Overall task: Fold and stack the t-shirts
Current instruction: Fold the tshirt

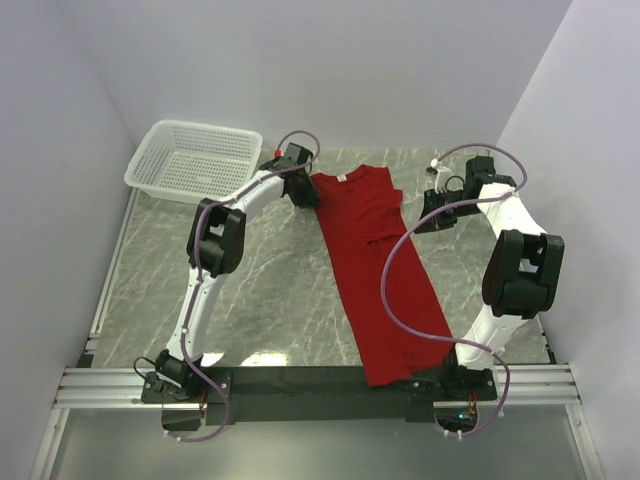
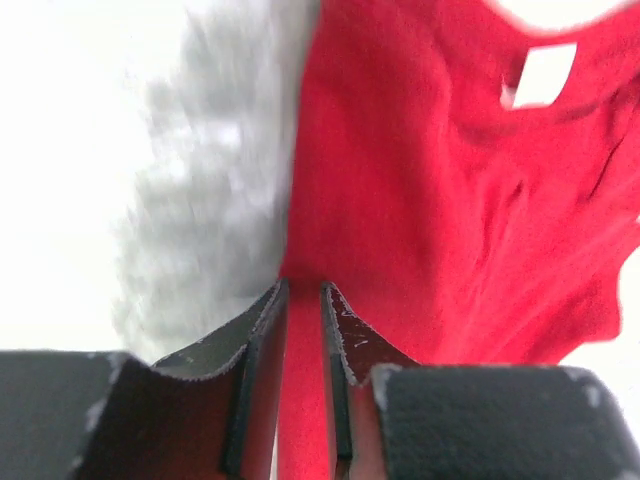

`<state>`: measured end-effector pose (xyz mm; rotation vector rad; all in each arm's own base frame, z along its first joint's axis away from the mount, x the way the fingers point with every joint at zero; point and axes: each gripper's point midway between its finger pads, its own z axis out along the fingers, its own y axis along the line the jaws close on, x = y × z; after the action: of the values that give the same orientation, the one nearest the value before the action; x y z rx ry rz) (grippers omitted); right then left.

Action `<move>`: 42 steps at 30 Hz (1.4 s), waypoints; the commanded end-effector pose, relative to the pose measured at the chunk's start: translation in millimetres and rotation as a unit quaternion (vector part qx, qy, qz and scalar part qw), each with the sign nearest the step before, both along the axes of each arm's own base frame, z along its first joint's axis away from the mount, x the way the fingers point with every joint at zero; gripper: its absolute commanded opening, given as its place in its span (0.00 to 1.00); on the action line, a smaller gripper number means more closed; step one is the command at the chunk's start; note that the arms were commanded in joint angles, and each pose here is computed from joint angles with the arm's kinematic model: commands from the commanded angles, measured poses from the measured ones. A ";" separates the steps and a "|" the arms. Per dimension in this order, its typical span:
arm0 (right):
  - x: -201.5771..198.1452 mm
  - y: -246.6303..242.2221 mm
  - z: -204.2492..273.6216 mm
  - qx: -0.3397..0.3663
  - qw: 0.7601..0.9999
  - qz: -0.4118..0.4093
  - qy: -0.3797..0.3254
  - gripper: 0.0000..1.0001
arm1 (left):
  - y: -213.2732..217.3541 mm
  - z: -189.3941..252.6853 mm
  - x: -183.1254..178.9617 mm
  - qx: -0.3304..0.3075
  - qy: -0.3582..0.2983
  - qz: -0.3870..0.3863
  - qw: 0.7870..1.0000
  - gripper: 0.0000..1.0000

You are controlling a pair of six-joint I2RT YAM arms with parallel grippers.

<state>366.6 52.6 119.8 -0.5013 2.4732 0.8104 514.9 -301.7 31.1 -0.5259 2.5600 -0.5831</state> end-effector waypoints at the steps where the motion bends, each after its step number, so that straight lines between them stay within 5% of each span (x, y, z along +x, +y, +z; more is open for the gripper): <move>1: 8.9 -9.3 11.2 -0.032 0.998 0.001 -0.050 0.20 | 18.1 -10.7 19.5 0.004 0.010 0.015 1.000 0.27; 14: 25.2 -9.6 22.2 -0.028 0.998 0.012 -0.053 0.29 | 22.5 -4.6 58.8 -0.062 -0.003 0.026 0.998 0.28; 28: -6.4 -1.8 4.2 -0.016 0.999 0.025 -0.037 0.29 | 13.4 119.3 33.4 -0.093 -0.140 -0.037 0.985 0.38; 37: -8.6 -4.1 1.4 -0.018 0.999 0.017 -0.031 0.29 | -44.0 86.4 3.3 -0.149 -0.082 -0.099 0.980 0.40; 42: -9.6 -6.9 2.3 -0.016 0.999 0.011 -0.030 0.29 | -33.3 57.6 7.9 -0.096 -0.057 -0.060 0.992 0.41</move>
<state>356.0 46.9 104.1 -0.5569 2.4931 0.7724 512.5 -345.7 94.6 -0.3321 2.4549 -0.9623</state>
